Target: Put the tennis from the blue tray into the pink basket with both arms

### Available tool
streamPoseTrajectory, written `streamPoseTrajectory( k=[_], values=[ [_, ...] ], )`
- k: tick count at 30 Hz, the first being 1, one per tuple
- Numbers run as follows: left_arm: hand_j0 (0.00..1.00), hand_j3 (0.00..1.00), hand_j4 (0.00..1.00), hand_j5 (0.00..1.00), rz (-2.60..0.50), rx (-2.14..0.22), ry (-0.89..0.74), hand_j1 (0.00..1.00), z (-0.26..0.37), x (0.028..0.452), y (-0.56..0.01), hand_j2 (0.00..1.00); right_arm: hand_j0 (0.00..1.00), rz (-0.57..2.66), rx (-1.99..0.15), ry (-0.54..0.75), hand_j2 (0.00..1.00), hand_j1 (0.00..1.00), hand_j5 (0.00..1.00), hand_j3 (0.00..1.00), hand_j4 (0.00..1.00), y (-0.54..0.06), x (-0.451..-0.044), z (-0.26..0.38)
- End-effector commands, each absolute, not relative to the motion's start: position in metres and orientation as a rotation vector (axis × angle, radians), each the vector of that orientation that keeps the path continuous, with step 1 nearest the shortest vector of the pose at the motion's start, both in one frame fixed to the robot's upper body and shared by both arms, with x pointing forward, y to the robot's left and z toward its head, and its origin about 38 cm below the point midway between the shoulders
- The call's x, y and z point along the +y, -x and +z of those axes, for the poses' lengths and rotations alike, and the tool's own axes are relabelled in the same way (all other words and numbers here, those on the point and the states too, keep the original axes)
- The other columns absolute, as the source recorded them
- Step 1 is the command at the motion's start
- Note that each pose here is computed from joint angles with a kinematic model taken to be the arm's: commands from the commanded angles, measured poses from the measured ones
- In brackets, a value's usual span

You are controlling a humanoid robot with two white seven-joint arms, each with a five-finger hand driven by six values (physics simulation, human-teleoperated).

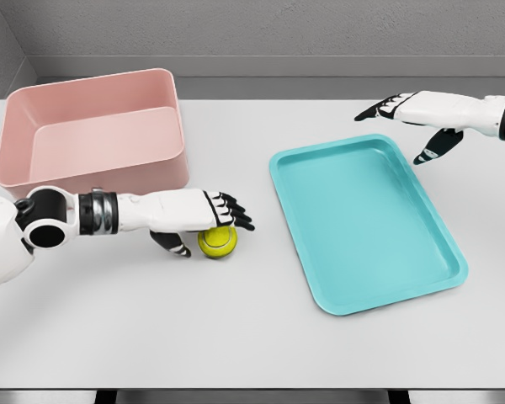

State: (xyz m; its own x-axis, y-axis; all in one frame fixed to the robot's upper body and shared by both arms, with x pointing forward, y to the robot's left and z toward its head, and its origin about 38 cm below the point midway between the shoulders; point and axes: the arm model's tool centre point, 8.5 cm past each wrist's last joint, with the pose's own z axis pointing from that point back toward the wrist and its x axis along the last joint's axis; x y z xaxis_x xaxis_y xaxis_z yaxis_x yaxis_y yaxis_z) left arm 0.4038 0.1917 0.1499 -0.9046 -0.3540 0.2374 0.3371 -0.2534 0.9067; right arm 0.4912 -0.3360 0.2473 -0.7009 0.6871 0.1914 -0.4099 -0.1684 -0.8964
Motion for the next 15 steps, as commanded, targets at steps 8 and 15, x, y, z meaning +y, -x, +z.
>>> streamPoseTrajectory(
  k=[8,15],
  values=[
    [1.0,1.0,1.0,1.0,-2.185,-1.583,-0.017,1.0,0.1504,0.1918,-0.4037,1.0,1.0,1.924,-1.359,0.351,1.0,1.0,1.0,1.0,1.0,-0.4898,-0.3456,0.2504],
    [0.97,0.97,0.97,0.97,-2.185,-1.582,-0.016,0.97,0.15,0.1922,-0.4031,0.97,1.0,1.911,-1.365,0.355,1.0,1.0,1.0,1.0,1.0,-0.489,-0.3486,0.2505]
  ],
)
